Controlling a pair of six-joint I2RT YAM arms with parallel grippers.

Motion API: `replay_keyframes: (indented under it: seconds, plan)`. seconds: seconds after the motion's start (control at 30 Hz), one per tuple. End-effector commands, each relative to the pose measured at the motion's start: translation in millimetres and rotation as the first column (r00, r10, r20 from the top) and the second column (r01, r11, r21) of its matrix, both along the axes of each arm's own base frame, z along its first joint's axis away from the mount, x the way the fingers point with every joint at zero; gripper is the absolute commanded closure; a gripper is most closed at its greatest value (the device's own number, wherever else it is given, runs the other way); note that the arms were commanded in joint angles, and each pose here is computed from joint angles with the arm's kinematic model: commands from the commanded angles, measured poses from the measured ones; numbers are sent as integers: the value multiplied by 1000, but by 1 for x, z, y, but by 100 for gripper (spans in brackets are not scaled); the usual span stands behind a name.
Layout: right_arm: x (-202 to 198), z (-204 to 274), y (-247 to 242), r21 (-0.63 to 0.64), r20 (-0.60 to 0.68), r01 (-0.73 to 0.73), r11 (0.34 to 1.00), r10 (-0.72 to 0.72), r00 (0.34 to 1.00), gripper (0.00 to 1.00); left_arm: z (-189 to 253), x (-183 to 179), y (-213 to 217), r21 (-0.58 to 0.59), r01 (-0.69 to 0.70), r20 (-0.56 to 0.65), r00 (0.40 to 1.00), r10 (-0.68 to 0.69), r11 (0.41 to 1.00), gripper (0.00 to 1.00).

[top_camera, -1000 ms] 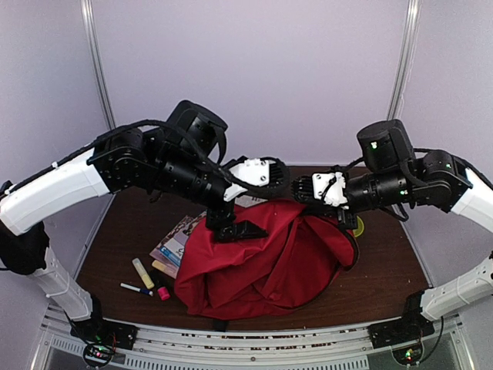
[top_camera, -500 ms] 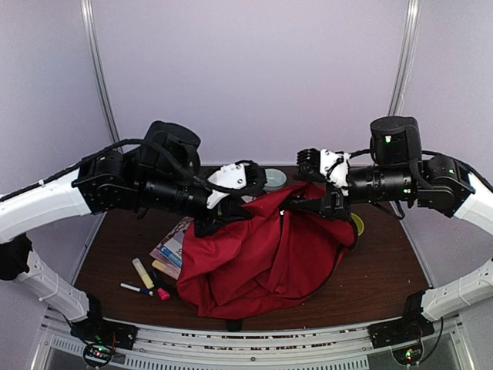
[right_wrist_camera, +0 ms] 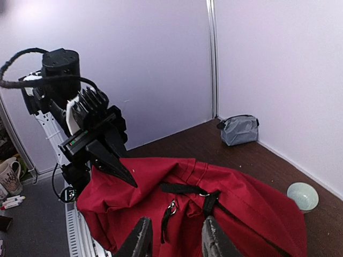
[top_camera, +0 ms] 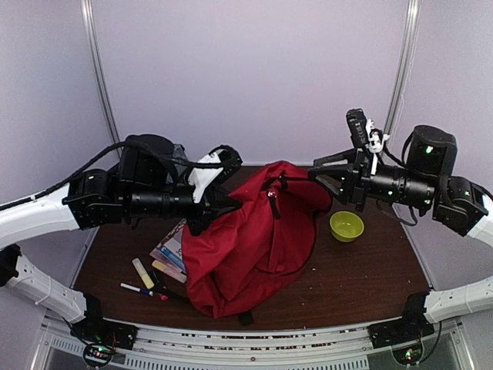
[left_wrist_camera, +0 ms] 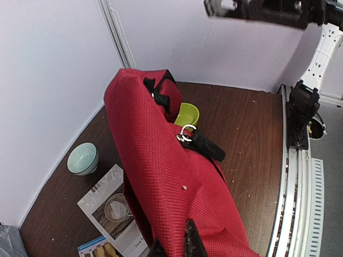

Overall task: Pack the student bag
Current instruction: Pick up the largest pocket of the bag from the student bag.

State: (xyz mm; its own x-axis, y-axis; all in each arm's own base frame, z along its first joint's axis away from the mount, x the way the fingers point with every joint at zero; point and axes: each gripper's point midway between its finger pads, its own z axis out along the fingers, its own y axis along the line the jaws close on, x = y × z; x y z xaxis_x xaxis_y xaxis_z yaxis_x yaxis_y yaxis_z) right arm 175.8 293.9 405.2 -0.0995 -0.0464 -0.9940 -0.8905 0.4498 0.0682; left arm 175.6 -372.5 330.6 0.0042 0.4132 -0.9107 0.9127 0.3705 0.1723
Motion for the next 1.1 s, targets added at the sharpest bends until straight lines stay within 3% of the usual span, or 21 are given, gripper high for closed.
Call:
replay_keyframes:
  seconds: [0.0,0.33,0.53,0.93,1.07]
  plan:
    - [14,-26,20,90,-198,63,994,-45,979,71,60,3,-7,-213,8,76,997,8,977,100]
    - [52,-50,25,-5,-186,229,973,-226,956,74,59,-3,-10,-200,46,85,996,-30,979,100]
    - [71,-44,14,4,-155,343,939,-339,928,65,59,-8,-13,-193,88,95,993,-71,977,100]
    - [58,-47,56,-5,-179,160,987,-158,971,63,56,-15,-22,-200,140,98,988,-122,970,100]
    - [57,-52,58,-19,-188,152,988,-153,970,72,56,-14,-22,-202,136,99,988,-118,970,100]
